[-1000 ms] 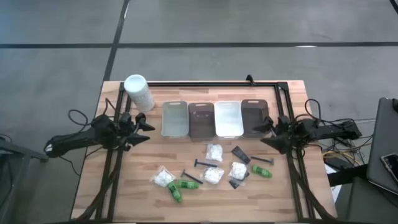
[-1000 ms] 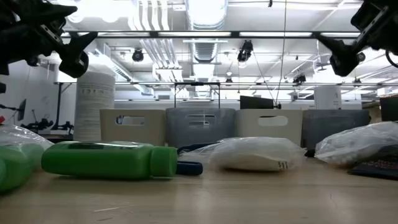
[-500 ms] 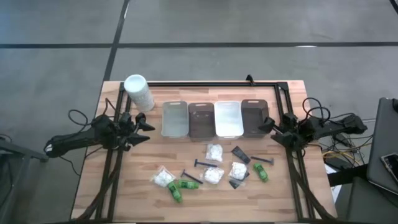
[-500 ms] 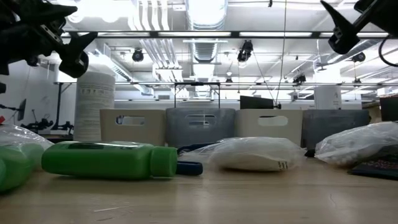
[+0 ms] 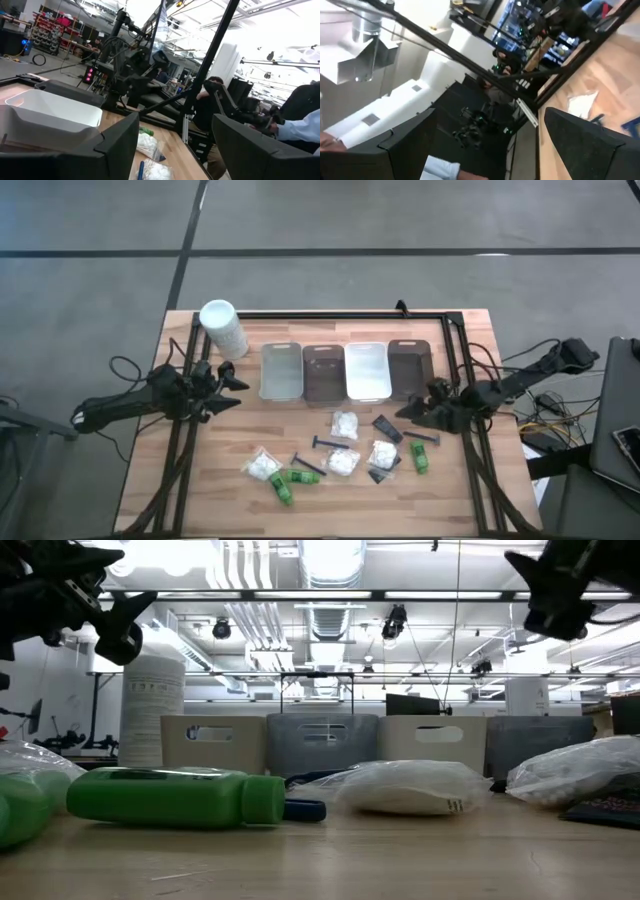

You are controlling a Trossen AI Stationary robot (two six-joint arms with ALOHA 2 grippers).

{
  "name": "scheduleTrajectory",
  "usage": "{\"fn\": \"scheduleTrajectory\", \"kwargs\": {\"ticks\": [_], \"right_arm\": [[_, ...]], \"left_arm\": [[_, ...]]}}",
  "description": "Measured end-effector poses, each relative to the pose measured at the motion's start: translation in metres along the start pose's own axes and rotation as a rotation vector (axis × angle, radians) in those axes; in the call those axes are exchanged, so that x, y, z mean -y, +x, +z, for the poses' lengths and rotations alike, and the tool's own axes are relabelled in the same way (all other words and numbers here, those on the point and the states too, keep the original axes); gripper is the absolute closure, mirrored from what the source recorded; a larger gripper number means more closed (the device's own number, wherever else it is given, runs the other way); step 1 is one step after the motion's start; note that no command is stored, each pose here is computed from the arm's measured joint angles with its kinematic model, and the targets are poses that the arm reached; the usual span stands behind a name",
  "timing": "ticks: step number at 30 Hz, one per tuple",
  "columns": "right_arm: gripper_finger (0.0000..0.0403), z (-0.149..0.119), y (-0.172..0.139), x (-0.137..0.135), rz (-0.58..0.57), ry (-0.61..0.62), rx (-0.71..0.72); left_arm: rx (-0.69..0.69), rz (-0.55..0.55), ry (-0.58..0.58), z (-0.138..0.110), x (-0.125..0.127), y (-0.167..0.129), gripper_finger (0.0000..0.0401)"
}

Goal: Pick & Place Travel size toiletries
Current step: Put the top right blue razor into the right black bin

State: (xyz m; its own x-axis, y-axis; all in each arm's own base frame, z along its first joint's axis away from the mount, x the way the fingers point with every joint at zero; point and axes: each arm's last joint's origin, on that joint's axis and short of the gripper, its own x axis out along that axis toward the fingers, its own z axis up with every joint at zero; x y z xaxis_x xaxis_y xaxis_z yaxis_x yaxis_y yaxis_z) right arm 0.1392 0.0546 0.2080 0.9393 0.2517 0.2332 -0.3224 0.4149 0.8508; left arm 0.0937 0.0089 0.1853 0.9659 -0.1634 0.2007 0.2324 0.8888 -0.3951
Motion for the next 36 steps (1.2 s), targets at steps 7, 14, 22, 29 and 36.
{"fn": "scheduleTrajectory", "kwargs": {"ticks": [7, 14, 22, 29, 36], "right_arm": [[0.0039, 0.005, 0.045, -0.034, 0.041, -0.083, -0.025], [0.0039, 0.01, 0.086, -0.059, -0.065, -0.064, -0.182], [0.0039, 0.01, 0.073, -0.053, -0.85, 0.006, -0.455], [0.0039, 0.011, 0.053, -0.048, -1.306, -0.044, -0.638], [0.0039, -0.012, 0.058, -0.02, -1.418, -0.041, -0.874]], "left_arm": [[0.0, 0.0, 0.0, 0.0, 0.0, 0.0, 0.0144], [0.0, 0.0, 0.0, 0.0, 0.0, 0.0, 0.0144], [0.0, 0.0, 0.0, 0.0, 0.0, 0.0, 0.0144], [0.0, 0.0, 0.0, 0.0, 0.0, 0.0, 0.0144], [0.0, 0.0, 0.0, 0.0, 0.0, 0.0, 0.0144]]}}
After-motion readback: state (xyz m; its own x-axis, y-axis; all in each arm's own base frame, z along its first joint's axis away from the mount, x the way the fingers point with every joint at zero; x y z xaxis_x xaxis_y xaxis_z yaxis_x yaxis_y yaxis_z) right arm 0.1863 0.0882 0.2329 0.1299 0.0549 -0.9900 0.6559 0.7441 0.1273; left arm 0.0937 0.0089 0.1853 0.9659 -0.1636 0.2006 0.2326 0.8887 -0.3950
